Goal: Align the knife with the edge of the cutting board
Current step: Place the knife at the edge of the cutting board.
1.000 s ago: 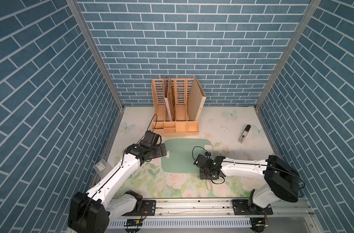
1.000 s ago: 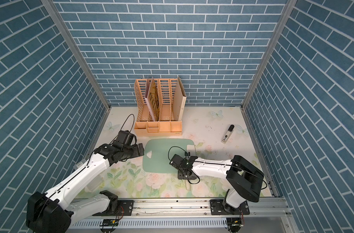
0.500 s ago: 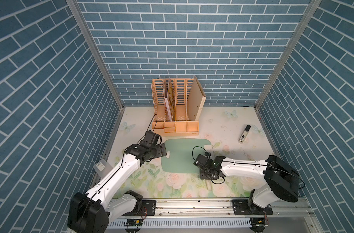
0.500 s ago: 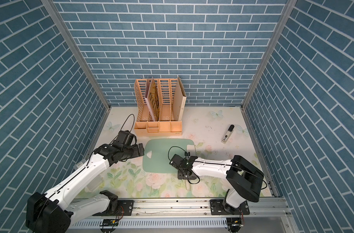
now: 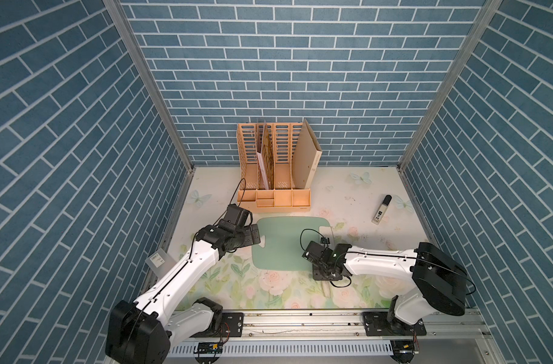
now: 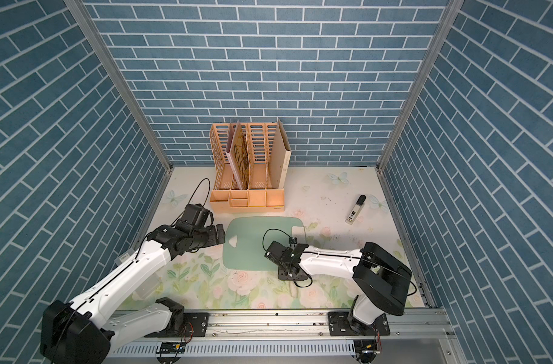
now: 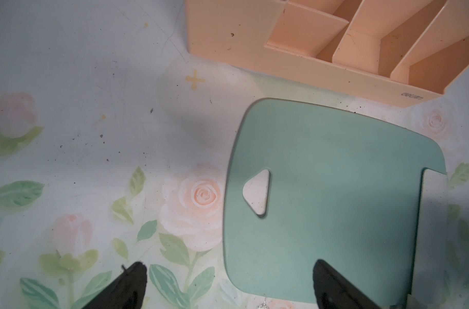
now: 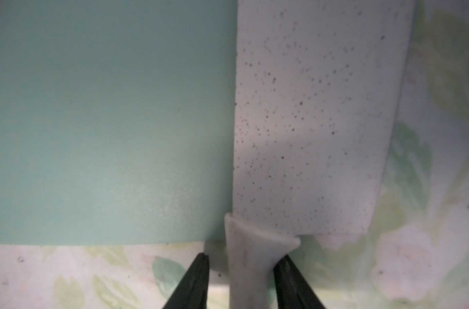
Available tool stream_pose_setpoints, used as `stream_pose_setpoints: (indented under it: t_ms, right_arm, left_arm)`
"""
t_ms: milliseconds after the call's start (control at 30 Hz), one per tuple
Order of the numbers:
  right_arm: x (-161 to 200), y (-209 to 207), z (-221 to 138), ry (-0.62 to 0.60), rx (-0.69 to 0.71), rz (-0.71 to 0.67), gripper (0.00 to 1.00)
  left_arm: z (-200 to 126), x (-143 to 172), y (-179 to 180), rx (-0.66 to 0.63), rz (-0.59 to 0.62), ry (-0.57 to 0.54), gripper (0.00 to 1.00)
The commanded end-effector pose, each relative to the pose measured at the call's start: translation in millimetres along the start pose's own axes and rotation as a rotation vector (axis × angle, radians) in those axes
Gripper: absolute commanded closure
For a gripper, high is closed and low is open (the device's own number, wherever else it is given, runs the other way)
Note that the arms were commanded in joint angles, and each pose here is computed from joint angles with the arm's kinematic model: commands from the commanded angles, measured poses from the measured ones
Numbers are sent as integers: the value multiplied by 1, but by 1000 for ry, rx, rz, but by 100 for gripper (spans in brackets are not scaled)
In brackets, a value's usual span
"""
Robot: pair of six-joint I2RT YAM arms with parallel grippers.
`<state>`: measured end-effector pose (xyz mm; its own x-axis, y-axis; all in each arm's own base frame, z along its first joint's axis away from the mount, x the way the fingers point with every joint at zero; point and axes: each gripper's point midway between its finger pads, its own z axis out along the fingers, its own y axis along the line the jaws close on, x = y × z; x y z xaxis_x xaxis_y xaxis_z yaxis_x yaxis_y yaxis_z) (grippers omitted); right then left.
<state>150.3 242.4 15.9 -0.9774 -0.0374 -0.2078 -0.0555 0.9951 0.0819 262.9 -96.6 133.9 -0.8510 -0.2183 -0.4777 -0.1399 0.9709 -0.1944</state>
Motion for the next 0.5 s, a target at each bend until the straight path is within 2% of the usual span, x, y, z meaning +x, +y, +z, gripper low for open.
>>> stream_pose_setpoints:
  t_ms: [0,467]
  right_arm:
    - [16,-26,13,66,111,-20,59]
    - [17,-26,14,70,104,-19,61]
  left_arm:
    - [1,5,4,-21,11,11,0]
    - [1,6,3,-19,13,11,0]
